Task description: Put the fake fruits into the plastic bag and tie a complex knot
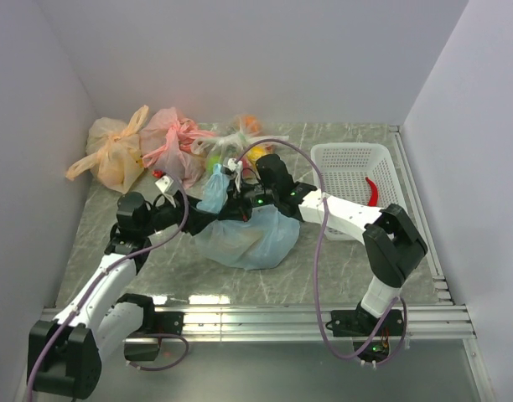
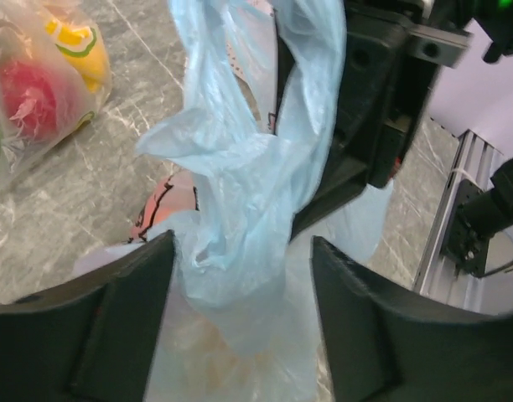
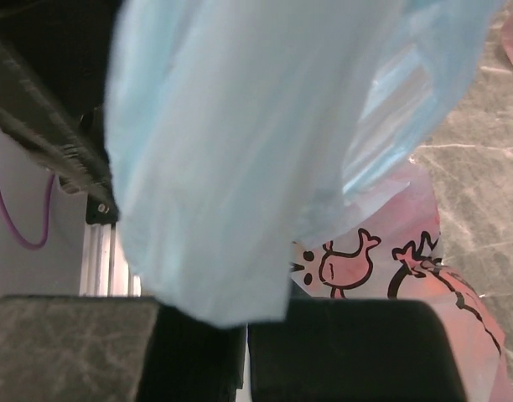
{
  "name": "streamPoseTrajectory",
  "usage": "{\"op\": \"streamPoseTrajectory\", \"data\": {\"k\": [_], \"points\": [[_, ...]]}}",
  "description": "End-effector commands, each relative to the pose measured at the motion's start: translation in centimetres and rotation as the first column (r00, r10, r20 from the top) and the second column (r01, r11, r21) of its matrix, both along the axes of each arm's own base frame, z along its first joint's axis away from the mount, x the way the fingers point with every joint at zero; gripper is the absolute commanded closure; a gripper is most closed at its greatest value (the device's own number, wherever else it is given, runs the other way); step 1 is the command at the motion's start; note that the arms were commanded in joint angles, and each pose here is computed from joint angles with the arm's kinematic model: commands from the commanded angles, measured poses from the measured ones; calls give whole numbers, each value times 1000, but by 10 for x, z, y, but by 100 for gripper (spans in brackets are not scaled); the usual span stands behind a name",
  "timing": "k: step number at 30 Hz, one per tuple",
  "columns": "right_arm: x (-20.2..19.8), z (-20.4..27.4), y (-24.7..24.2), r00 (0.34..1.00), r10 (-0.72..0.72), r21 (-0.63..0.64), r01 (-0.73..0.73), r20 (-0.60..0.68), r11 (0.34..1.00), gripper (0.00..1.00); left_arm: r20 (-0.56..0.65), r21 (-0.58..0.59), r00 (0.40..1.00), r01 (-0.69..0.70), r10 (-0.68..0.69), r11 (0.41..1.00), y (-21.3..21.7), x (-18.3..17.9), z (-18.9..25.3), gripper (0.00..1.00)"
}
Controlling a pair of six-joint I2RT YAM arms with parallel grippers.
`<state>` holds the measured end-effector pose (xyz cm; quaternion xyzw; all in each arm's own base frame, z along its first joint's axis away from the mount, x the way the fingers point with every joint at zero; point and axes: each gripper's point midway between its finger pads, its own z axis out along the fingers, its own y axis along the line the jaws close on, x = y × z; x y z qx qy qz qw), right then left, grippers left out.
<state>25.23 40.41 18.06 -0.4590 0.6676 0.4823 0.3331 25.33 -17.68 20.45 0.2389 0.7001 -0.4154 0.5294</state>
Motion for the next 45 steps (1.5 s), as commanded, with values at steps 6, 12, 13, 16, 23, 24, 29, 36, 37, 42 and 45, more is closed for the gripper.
{"op": "streamPoseTrajectory", "data": {"k": [6, 12, 13, 16, 23, 24, 29, 36, 37, 42, 45], "points": [[-4, 33, -2, 998, 20, 75, -24, 62, 997, 100, 21, -71, 1000, -3, 5, 997, -7, 12, 15, 54], [-2, 32, -1, 998, 14, 75, -19, 65, 997, 100, 17, -73, 1000, -4, 5, 997, -6, 9, 7, 40], [-2, 32, -1, 998, 15, 76, -20, 65, 997, 100, 12, -71, 1000, 0, 0, 997, -6, 7, 3, 38], [-2, 33, -1, 995, 29, 75, -36, 94, 997, 100, 6, -62, 1000, 25, -25, 998, -8, 3, -3, 41], [-6, 31, -7, 992, 49, 38, -54, 117, 998, 83, 8, -89, 1000, 9, -8, 996, -9, 11, 1, 99], [0, 31, -9, 991, 17, 23, -20, 131, 1000, 72, 5, -91, 1000, 8, -8, 996, -9, 11, 1, 99], [14, 59, -35, 992, -102, -12, 103, 76, 995, 26, -9, -96, 1000, 1, -2, 995, -8, 8, 0, 99], [30, 106, -104, 930, -368, 14, 368, -5, 930, 24, -4, -99, 1000, 7, -8, 995, -9, 7, 1, 99], [36, 104, -116, 901, -429, 2, 430, -66, 903, 23, 3, -99, 1000, 8, -8, 995, -9, 8, 4, 99], [61, 67, -182, 727, -627, -107, 626, -281, 773, 14, 11, -101, 1000, 4, -3, 995, -9, 9, 7, 99], [57, 44, -194, 694, -596, -76, 624, -404, 778, 8, 18, -106, 1000, 23, -21, 994, -10, 7, 9, 99]]}}
